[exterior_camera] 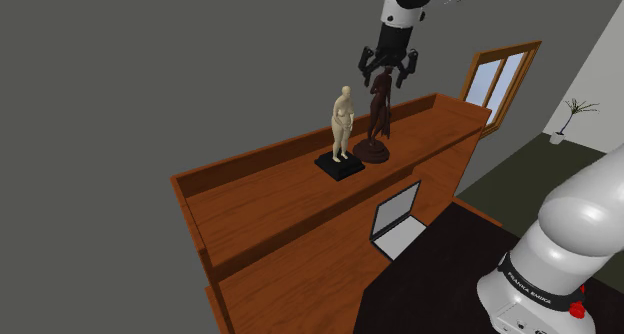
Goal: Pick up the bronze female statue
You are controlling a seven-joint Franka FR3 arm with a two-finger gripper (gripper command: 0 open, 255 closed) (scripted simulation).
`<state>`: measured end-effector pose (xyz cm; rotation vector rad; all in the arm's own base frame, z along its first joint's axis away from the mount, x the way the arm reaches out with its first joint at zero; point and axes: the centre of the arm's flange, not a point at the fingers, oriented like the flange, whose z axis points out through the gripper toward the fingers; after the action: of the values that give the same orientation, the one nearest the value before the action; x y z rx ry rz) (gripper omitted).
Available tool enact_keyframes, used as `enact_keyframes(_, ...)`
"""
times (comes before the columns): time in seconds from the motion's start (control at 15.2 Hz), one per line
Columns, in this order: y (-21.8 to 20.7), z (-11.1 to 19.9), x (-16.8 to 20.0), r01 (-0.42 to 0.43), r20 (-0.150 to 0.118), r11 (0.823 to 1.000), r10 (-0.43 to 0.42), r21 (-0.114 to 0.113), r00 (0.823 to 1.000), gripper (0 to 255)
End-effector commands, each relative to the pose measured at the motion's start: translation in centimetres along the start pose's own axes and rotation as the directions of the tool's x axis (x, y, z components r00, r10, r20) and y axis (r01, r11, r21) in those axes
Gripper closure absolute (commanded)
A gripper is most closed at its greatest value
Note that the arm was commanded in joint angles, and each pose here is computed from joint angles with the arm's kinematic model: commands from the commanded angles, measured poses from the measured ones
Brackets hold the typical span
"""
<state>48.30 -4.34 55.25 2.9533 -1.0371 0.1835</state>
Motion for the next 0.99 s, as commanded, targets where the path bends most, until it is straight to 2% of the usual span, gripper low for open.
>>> enact_keyframes(0.0, -0.1, 0.8, 2.5, -0.066, -0.017, 0.998, 0.066, 0.004, 0.998, 0)
enact_keyframes(0.2, 0.4, 2.0, 5.9, -0.161, -0.039, 0.987, 0.161, 0.012, 0.986, 0)
enact_keyframes(0.46, 1.5, 3.5, 10.4, -0.285, -0.068, 0.958, 0.286, 0.024, 0.956, 0)
enact_keyframes(0.66, 2.7, 4.5, 13.6, -0.374, -0.088, 0.927, 0.376, 0.037, 0.922, 0)
enact_keyframes(0.92, 4.7, 5.7, 17.8, -0.487, -0.113, 0.871, 0.491, 0.055, 0.864, 0)
